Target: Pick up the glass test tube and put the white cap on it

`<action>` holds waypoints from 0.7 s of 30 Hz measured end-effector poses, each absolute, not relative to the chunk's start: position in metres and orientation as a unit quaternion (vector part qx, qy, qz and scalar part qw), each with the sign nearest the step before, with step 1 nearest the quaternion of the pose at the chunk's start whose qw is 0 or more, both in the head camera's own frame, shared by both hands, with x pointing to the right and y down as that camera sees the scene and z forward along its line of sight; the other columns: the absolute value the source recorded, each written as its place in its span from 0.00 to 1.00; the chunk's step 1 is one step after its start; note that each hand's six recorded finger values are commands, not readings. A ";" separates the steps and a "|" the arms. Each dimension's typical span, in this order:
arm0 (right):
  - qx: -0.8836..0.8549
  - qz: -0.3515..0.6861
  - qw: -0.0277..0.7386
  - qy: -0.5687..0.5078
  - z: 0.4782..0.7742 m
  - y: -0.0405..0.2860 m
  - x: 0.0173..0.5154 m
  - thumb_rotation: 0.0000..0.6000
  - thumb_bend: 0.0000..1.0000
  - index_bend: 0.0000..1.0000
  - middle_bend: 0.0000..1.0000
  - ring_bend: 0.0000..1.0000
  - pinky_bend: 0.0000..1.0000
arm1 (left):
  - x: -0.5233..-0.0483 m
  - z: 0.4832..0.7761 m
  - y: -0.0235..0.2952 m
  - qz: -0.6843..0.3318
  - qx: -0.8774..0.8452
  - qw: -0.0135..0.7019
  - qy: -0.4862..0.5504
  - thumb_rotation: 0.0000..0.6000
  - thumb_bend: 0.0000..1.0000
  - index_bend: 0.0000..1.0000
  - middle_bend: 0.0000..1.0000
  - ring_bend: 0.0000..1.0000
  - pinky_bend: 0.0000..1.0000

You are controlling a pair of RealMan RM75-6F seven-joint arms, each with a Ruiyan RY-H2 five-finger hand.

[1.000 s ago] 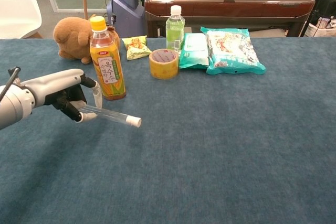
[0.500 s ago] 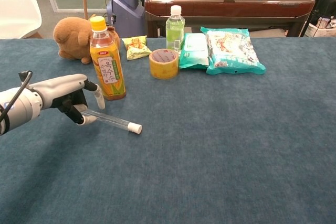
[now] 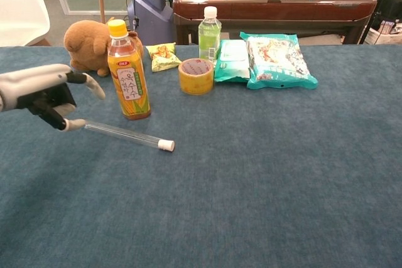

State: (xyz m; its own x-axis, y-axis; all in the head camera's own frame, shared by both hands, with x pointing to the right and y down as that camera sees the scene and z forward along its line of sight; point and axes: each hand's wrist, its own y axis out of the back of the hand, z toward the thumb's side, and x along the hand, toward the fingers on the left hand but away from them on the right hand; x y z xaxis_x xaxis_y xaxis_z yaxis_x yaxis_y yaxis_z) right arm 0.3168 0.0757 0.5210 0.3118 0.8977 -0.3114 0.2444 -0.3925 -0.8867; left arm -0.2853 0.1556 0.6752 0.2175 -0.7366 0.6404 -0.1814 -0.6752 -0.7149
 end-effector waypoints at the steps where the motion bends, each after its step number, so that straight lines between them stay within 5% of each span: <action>1: -0.709 0.442 0.381 -0.396 0.522 0.077 0.323 1.00 0.10 0.33 0.87 0.98 1.00 | -0.293 0.669 0.155 -0.544 -0.732 0.265 0.314 1.00 0.33 0.30 0.85 0.87 1.00; 5: -0.677 0.500 0.383 -0.381 0.526 0.087 0.350 1.00 0.10 0.33 0.73 0.80 0.94 | -0.332 0.645 0.152 -0.554 -0.700 0.299 0.338 1.00 0.33 0.31 0.76 0.76 0.98; 10: -0.631 0.552 0.390 -0.381 0.528 0.105 0.384 1.00 0.11 0.33 0.58 0.61 0.83 | -0.366 0.623 0.153 -0.554 -0.666 0.319 0.384 1.00 0.33 0.31 0.62 0.62 0.82; 17: -0.588 0.586 0.406 -0.381 0.537 0.143 0.414 1.00 0.13 0.33 0.54 0.55 0.81 | -0.408 0.600 0.167 -0.558 -0.629 0.348 0.415 1.00 0.33 0.30 0.44 0.44 0.57; 21: -0.571 0.595 0.412 -0.387 0.535 0.157 0.429 1.00 0.13 0.33 0.50 0.49 0.71 | -0.420 0.592 0.178 -0.563 -0.618 0.353 0.420 1.00 0.33 0.30 0.42 0.42 0.50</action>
